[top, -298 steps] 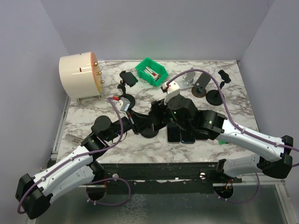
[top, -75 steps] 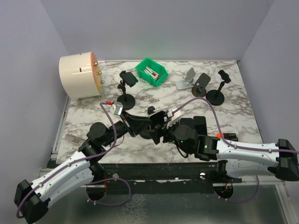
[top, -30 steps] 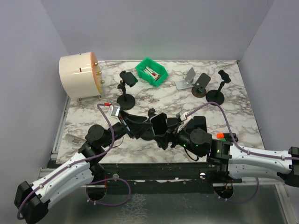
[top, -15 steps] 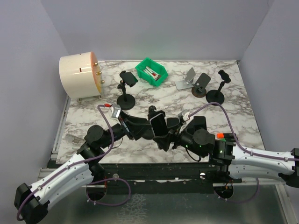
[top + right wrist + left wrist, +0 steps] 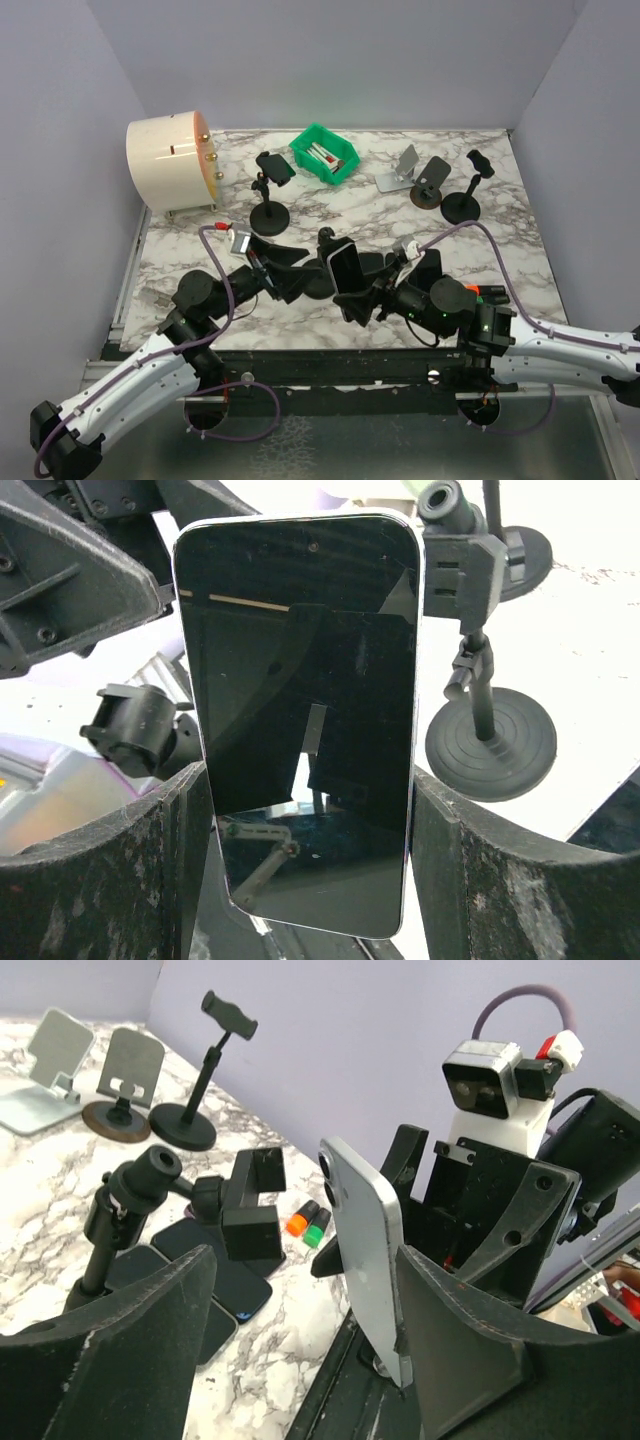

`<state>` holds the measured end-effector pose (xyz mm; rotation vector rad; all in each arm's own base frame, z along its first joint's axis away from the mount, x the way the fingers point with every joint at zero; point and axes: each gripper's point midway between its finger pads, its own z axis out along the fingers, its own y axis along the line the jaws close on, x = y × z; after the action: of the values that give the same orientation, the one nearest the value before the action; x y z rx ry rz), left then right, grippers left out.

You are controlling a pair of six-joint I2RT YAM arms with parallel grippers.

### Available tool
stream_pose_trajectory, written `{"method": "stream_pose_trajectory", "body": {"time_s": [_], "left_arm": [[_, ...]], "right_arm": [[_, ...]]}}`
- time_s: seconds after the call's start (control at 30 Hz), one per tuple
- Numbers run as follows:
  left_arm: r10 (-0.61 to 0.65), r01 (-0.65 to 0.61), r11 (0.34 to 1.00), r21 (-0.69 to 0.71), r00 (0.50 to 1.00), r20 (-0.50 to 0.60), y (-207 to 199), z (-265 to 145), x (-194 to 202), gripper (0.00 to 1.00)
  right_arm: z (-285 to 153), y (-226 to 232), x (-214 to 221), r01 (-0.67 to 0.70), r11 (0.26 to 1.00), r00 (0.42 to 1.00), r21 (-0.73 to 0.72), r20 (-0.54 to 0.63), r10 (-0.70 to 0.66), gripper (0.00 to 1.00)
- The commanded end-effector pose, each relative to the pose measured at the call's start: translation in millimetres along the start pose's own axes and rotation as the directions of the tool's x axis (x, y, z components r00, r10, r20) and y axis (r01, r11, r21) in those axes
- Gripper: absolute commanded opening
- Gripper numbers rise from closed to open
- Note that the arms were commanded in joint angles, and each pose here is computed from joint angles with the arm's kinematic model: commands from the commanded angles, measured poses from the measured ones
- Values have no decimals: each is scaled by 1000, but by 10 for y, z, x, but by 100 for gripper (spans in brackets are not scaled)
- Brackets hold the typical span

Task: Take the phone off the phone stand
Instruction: Remove the phone from the phone stand, then place the phone at the center of the board.

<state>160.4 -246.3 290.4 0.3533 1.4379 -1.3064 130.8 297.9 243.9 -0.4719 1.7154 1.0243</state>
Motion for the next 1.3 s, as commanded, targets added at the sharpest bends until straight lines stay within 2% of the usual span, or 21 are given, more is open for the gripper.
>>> {"method": "stream_pose_trajectory", "body": {"time_s": [0.0, 0.1, 0.2, 0.37, 0.47, 0.53, 0.6, 0.77, 0.87, 1.07, 1.27], "left_arm": [[53, -52, 998, -17, 997, 57, -100, -15, -311, 75], [65, -61, 997, -50, 995, 76, -108, -20, -441, 79], [65, -58, 996, -73, 993, 95, -137, -6, -577, 82], [36, -35, 999, -3, 994, 104, -369, 105, -783, 85], [11, -12, 1000, 29, 999, 53, -462, 235, -804, 86], [-17, 16, 999, 45, 1000, 26, -512, 315, -819, 94], [-34, 33, 998, 52, 999, 19, -543, 368, -850, 99], [-16, 12, 999, 53, 998, 63, -569, 381, -975, 99], [-3, 0, 999, 46, 998, 59, -544, 406, -965, 89], [-25, 25, 998, 62, 1000, 2, -532, 507, -851, 62], [-22, 23, 997, 75, 1000, -10, -566, 595, -885, 42]], "right_arm": [[-139, 321, -373, 12, 988, 996, -151, 86, 1, 0], [-237, 434, -511, 59, 976, 993, -209, 116, -35, 0], [-292, 450, -696, 100, 975, 985, -199, 161, -69, 0], [-173, 263, -973, 165, 986, 973, -17, 167, -160, 0], [-38, 115, -977, 220, 970, 970, 105, 87, -229, 0], [33, 56, -1007, 245, 956, 965, 162, 56, -257, 0], [79, 42, -1029, 256, 949, 962, 186, 42, -268, 0], [107, 62, -1108, 247, 949, 962, 196, 67, -264, 0], [105, 75, -1138, 244, 950, 962, 194, 72, -262, 0], [114, 95, -1164, 256, 947, 960, 192, 64, -273, 0], [147, 120, -1176, 269, 945, 958, 189, 53, -283, 0]]}}
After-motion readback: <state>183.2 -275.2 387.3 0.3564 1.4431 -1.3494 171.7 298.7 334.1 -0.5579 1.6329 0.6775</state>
